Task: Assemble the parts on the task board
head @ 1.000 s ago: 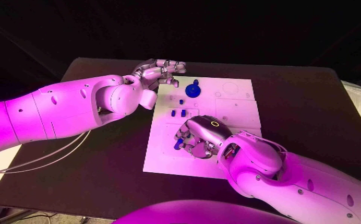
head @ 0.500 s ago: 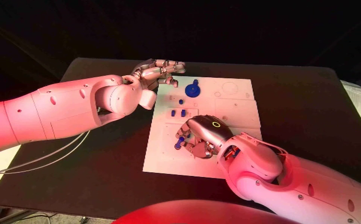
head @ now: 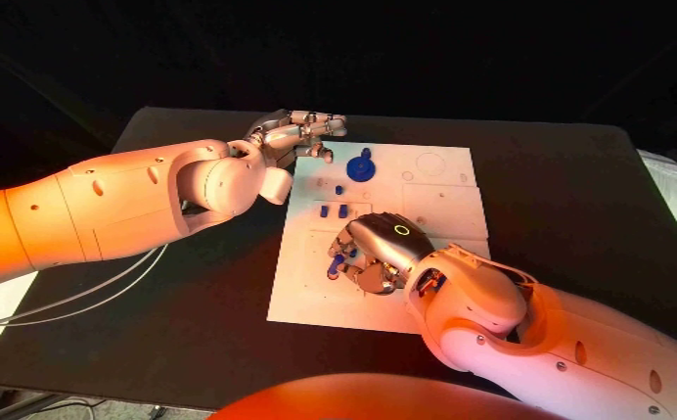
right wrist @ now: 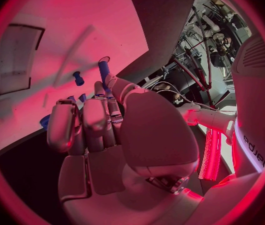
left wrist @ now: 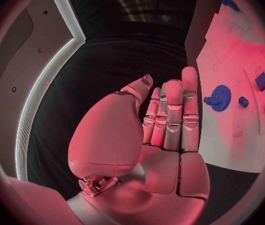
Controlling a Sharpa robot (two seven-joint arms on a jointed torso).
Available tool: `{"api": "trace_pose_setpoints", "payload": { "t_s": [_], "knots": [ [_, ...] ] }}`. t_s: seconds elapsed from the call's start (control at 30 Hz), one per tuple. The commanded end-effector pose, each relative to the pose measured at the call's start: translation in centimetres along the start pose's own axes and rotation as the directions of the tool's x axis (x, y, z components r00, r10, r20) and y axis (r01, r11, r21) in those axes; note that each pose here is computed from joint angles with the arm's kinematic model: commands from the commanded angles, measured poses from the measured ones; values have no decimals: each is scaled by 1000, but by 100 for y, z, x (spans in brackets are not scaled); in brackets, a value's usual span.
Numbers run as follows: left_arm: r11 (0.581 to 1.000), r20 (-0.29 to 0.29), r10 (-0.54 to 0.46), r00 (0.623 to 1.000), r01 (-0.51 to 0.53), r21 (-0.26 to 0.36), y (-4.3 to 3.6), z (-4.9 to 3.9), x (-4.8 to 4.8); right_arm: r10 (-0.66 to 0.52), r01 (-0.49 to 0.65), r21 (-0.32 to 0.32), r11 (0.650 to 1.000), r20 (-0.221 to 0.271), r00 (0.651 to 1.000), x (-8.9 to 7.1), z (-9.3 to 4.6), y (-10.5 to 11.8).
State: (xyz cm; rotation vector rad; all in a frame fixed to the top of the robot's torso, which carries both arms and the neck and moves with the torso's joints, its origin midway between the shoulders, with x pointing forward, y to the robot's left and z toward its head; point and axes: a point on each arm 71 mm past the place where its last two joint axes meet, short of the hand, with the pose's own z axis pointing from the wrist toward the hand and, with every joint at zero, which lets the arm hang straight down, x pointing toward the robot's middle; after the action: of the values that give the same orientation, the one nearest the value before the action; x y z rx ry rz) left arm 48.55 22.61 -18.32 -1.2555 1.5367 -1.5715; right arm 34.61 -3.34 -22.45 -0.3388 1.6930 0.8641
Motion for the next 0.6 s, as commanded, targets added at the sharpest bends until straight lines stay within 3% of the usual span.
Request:
{"api": "trace_pose_setpoints", "payload": {
  "t_s": [0.03,0.6],
  "knots": [
    [1000,-19,-6,1000,7,8,-7,3,28,-55,58,29,998,-106,993,117,2,-33],
    [1000,-16,-6,1000,6,7,-10,-6,16,-67,68,6,998,-98,993,105,-21,44]
  ]
}}
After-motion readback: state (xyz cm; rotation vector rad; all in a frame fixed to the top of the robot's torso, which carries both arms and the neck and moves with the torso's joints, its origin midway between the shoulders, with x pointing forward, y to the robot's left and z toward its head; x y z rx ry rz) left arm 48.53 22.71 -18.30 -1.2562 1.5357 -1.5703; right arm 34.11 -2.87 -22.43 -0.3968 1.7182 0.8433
